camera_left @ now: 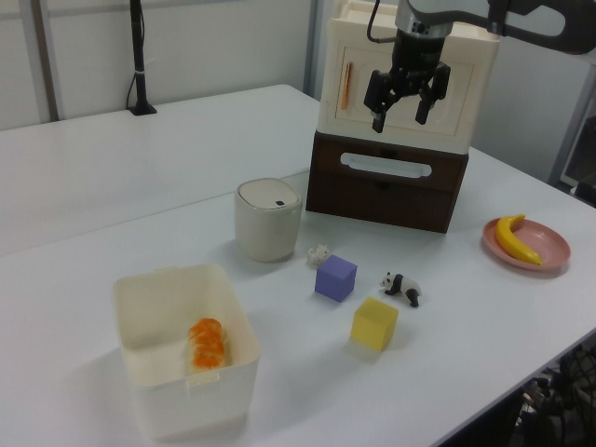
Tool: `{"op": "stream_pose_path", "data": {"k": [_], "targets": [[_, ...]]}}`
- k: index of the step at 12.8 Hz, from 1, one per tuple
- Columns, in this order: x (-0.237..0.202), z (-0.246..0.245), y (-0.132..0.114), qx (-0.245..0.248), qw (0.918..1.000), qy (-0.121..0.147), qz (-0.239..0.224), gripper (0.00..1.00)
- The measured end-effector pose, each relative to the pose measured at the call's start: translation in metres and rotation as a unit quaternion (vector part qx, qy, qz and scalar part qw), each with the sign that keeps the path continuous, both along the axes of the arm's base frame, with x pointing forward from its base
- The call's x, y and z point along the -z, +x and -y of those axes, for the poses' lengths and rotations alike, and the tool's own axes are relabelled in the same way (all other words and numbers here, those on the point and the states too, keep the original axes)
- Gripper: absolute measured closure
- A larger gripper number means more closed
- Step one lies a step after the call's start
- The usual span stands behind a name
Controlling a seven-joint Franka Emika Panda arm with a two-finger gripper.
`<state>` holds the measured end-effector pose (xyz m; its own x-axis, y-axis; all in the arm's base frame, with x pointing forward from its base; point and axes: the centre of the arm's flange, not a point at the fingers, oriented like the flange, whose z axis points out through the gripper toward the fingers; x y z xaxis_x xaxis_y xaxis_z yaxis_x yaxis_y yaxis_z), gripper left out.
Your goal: Open the trash can
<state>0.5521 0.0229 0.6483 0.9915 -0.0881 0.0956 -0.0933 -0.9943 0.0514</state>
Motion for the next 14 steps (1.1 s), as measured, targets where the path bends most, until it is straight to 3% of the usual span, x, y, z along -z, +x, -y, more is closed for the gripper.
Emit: {"op": "stream_pose_path", "data": {"k": [11, 14], "targets": [[-0.0002, -0.0001, 0.0000, -0.002, 1.0000, 0.000, 0.000, 0.00], [-0.0002, -0.0010, 0.0000, -0.030, 0.9995, -0.003, -0.002, 0.00]]}}
